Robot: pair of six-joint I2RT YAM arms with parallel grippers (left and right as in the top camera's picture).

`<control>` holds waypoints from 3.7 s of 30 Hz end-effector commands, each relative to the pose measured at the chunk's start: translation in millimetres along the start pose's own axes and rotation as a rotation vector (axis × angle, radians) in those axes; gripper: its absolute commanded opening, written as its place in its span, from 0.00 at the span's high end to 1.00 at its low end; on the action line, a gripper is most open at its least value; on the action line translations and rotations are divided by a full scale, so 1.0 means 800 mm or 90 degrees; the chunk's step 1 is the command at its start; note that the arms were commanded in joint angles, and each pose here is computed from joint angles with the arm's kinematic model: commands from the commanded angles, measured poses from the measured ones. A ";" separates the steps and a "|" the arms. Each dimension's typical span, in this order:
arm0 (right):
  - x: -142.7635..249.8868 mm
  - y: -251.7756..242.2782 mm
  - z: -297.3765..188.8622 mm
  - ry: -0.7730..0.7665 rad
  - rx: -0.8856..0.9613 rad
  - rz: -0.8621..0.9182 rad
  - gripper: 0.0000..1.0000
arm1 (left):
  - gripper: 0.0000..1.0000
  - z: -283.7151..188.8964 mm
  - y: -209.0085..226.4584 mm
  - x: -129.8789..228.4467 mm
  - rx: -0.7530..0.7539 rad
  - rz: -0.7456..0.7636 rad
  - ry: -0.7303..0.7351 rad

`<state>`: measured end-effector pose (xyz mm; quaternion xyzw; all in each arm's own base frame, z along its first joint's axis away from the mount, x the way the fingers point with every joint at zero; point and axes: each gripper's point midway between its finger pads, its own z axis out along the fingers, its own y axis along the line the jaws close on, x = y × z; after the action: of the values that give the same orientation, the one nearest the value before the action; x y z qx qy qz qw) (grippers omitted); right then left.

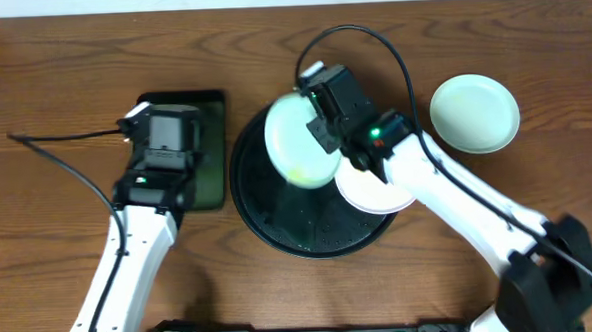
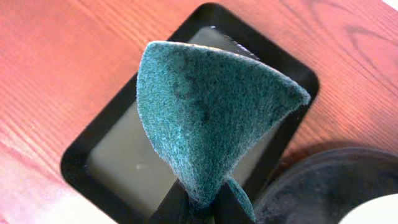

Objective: Clean dirty plates on tray and stack at the side

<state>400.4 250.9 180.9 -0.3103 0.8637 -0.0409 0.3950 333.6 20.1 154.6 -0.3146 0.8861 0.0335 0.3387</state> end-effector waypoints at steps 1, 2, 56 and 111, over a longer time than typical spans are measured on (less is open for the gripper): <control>-0.031 -0.032 -0.040 -0.027 0.146 -0.168 0.99 | 0.93 0.006 0.000 0.009 0.043 0.011 0.050; -0.039 -0.033 -0.050 -0.035 0.172 -0.203 0.99 | 0.92 0.007 0.001 0.008 0.047 0.011 0.054; 0.215 -0.347 -0.017 0.043 -0.043 0.551 0.99 | 0.93 0.010 0.018 0.011 0.030 0.017 0.072; 0.201 -0.242 0.266 0.277 -0.042 0.390 0.97 | 0.92 0.011 0.018 0.012 0.029 0.018 0.074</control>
<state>571.7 35.3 5.3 -0.0298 0.9779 0.0563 0.1991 326.5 26.2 143.6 -0.2977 0.9074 -0.0057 0.2967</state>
